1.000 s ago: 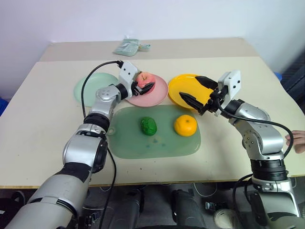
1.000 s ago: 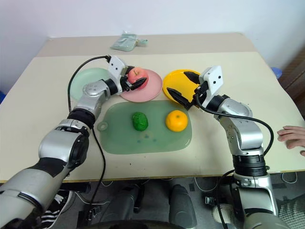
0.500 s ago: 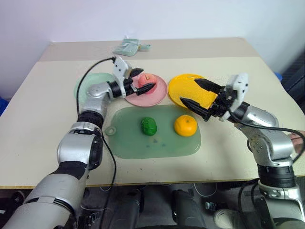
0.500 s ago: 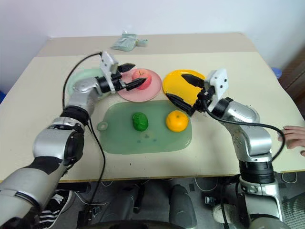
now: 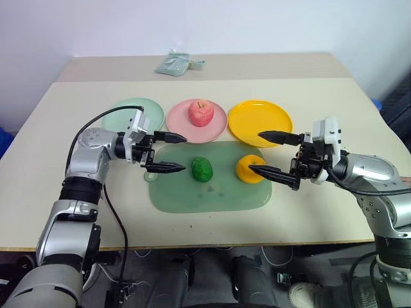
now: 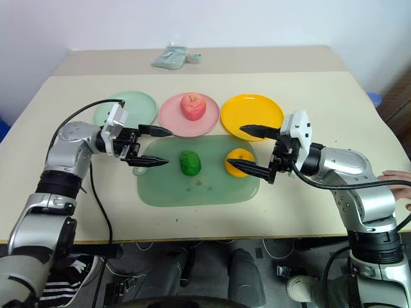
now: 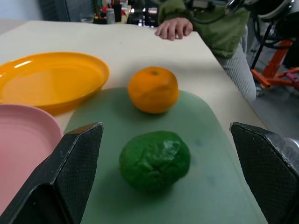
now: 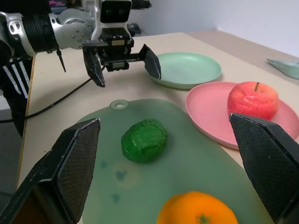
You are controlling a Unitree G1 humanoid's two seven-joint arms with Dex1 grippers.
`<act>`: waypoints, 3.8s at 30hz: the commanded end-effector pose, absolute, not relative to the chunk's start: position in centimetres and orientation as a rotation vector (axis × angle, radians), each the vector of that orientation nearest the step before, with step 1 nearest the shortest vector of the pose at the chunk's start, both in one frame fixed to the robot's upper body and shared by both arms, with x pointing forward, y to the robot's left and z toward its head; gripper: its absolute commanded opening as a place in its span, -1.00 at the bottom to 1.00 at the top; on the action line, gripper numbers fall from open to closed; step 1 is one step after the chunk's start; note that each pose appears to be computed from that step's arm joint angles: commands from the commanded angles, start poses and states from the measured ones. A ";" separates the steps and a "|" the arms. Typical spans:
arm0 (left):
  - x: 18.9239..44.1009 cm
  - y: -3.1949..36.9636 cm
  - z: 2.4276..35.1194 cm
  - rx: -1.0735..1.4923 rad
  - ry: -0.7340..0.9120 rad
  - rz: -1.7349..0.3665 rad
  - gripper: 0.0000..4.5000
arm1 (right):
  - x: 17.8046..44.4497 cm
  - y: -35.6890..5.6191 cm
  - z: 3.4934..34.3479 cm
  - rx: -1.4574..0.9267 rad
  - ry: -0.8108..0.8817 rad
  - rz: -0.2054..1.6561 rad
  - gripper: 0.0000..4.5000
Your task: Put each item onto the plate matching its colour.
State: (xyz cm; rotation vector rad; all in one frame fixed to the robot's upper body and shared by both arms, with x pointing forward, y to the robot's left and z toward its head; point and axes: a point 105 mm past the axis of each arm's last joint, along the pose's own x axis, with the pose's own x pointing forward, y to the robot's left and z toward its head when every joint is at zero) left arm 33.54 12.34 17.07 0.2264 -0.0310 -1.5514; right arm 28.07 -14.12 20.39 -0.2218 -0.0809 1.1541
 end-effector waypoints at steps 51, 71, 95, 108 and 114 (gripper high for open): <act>44.3 25.5 20.9 0.001 -0.227 -0.184 0.13 | 33.7 -11.3 23.1 -0.220 -0.305 0.880 1.00; 44.9 24.9 19.6 0.058 -0.197 -0.178 0.99 | 33.5 -11.3 22.2 -0.257 -0.285 0.876 1.00; 32.0 15.0 18.6 0.117 -0.088 -1.413 0.99 | 32.0 -15.4 14.0 -0.391 0.147 0.957 1.00; 32.6 14.3 19.3 0.120 -0.106 -1.375 1.00 | 33.0 -15.2 14.2 -0.285 0.135 0.920 0.49; 34.2 14.6 20.2 0.100 -0.199 -1.256 1.00 | 37.3 -15.8 21.0 -0.223 -0.160 0.710 0.49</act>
